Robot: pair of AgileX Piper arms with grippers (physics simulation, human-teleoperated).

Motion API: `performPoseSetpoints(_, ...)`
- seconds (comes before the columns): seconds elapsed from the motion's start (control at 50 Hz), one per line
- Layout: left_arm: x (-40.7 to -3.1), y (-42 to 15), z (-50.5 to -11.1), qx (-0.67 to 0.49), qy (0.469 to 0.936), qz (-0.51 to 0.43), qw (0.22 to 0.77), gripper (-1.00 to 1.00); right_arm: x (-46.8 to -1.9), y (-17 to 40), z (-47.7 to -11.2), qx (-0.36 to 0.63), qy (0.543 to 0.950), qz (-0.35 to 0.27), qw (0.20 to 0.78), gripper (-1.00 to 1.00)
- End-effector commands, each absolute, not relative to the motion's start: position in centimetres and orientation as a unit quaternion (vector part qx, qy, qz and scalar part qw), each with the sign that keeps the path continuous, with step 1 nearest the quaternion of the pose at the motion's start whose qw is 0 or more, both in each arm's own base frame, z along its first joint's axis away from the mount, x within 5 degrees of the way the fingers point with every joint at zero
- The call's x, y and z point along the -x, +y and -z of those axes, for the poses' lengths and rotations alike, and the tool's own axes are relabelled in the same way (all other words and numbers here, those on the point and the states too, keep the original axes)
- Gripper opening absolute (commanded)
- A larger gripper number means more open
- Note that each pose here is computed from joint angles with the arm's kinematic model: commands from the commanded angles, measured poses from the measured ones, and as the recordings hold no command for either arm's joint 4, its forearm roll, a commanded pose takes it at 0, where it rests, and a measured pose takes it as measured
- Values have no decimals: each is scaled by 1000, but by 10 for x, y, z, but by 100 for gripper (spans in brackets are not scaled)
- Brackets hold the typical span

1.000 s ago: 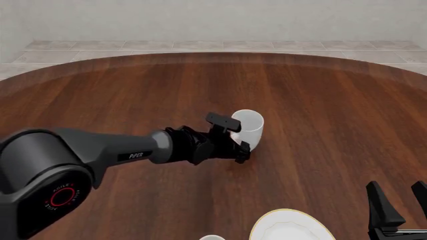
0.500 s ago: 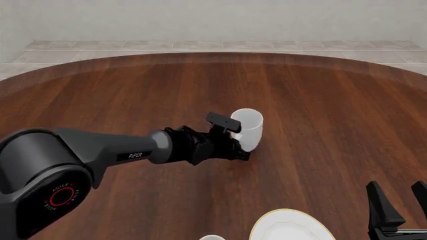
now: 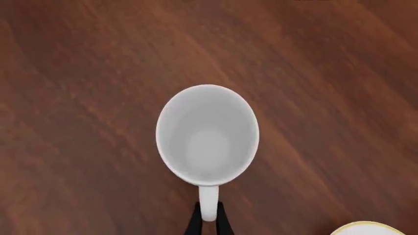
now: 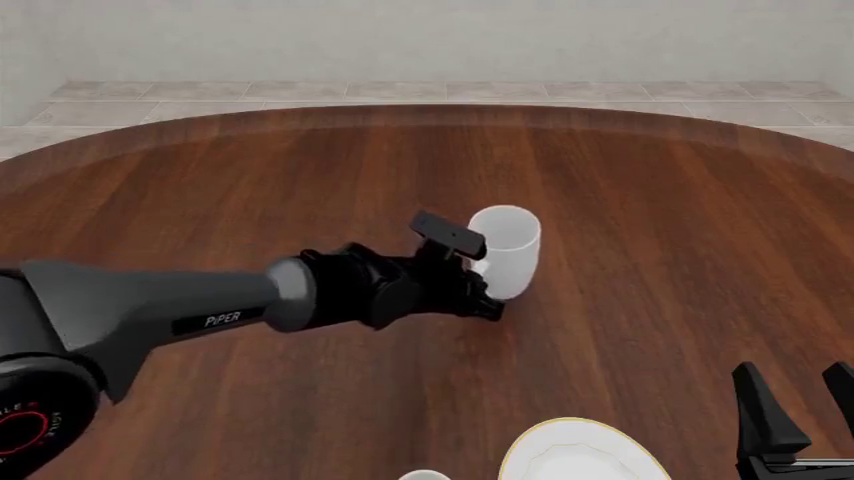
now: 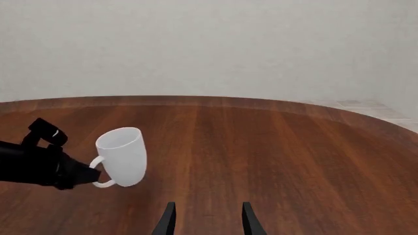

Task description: Put the white mug on the plate.

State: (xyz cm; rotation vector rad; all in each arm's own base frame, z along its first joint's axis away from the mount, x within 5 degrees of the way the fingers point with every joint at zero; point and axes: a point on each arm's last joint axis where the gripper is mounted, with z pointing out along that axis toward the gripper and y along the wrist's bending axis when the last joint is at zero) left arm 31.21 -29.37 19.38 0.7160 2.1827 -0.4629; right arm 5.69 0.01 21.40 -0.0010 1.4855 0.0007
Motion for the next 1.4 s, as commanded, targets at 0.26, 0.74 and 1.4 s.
performPoseSetpoints(0.26,-264,-283,-231,-302,844,204,394,-100,-57,0,-214,1,676,0,737,100)
performPoseSetpoints(0.74,-226,-278,-241,-327,833,219,388,-100,-57,0,-214,1,676,0,737,100)
performPoseSetpoints(1.4,-181,-298,-256,-375,808,253,378,-100,-57,0,-214,1,676,0,737,100)
